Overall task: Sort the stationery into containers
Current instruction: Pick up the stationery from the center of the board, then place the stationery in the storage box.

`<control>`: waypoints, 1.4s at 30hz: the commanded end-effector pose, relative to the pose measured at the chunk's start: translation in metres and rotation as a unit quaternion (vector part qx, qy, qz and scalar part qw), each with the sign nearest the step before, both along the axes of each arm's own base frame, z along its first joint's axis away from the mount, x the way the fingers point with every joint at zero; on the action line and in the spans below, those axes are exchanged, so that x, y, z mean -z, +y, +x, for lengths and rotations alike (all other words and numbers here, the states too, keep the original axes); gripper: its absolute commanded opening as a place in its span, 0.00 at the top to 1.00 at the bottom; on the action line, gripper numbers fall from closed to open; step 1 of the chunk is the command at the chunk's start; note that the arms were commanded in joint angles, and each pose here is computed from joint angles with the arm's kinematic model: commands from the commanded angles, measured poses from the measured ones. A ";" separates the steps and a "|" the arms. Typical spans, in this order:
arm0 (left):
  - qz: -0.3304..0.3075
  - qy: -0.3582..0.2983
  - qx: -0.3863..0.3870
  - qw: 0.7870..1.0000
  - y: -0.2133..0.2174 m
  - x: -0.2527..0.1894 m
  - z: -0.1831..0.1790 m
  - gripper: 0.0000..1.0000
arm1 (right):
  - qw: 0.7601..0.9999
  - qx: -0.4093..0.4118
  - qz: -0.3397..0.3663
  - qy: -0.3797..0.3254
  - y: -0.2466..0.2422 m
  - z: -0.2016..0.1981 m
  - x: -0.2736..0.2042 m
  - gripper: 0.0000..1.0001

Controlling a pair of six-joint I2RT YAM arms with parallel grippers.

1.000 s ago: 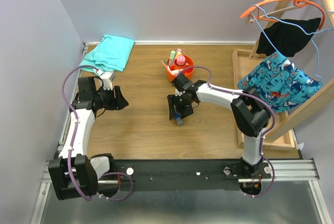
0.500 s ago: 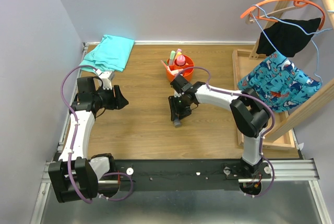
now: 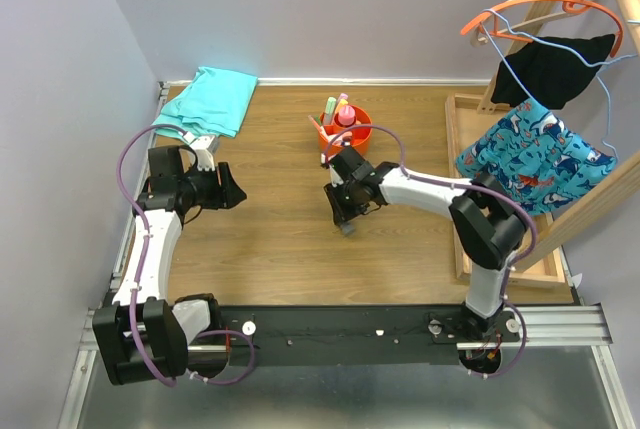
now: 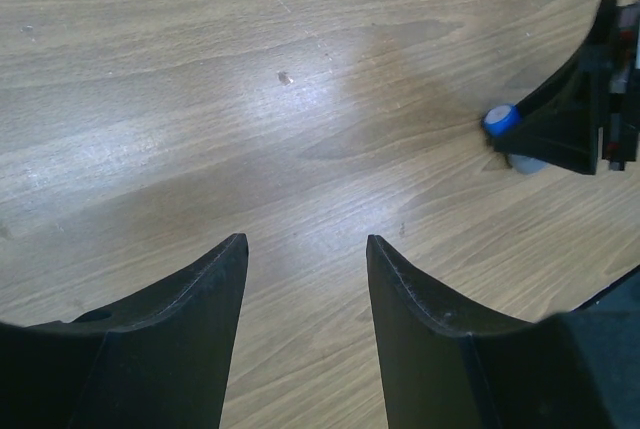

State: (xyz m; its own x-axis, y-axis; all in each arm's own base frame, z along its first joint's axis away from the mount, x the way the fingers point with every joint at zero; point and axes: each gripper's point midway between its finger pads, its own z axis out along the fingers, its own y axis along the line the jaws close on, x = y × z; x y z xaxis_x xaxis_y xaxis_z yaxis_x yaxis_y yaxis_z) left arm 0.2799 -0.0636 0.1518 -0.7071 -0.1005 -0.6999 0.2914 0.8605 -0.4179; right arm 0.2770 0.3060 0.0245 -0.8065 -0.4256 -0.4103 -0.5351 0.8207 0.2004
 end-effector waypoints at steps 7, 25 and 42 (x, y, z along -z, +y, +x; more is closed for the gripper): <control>-0.043 -0.003 0.037 0.998 -0.012 -0.020 0.020 0.40 | 0.961 -0.054 0.083 -0.259 -0.017 0.029 -0.140 0.80; -0.032 0.004 0.093 0.995 -0.018 -0.041 0.054 0.40 | 0.876 0.120 0.197 -0.424 -0.068 0.198 -0.228 0.90; -0.022 0.027 0.093 0.995 -0.013 -0.024 0.060 0.40 | 0.899 0.146 0.208 -0.356 -0.048 0.240 -0.158 0.89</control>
